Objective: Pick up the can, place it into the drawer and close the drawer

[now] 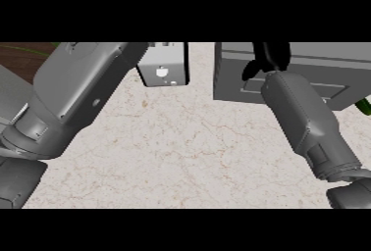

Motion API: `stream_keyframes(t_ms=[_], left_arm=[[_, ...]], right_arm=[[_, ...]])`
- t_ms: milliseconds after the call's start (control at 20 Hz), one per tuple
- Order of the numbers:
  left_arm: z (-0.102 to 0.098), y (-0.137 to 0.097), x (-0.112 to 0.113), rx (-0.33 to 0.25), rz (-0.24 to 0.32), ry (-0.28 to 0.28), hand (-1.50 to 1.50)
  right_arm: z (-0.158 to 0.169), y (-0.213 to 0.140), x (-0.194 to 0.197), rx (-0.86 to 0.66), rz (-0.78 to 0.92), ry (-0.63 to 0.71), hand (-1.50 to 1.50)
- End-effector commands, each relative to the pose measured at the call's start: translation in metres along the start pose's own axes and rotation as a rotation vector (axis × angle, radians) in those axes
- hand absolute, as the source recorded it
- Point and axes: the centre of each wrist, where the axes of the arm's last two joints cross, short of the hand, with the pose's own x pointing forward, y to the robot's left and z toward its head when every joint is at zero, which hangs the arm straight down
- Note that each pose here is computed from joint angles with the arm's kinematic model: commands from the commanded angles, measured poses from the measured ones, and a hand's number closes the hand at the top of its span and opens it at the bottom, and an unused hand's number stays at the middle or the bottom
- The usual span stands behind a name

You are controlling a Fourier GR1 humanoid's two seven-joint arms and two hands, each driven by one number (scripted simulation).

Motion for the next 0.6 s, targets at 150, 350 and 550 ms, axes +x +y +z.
stream_keyframes(t_ms=[150, 350, 550], left_arm=[[0.003, 0.030, -0.007, -0.010, -0.003, 0.013, -1.50], [0.006, 0.041, -0.011, 0.002, -0.002, 0.011, -1.50], [0.015, 0.039, -0.022, -0.011, 0.000, -0.012, -1.50]], right_arm=[[-0.036, -0.031, 0.014, -0.085, -0.080, -0.007, -1.50], [-0.038, -0.034, 0.017, -0.118, -0.211, -0.025, -1.50], [-0.039, -0.032, 0.021, -0.112, -0.228, -0.021, -1.50]])
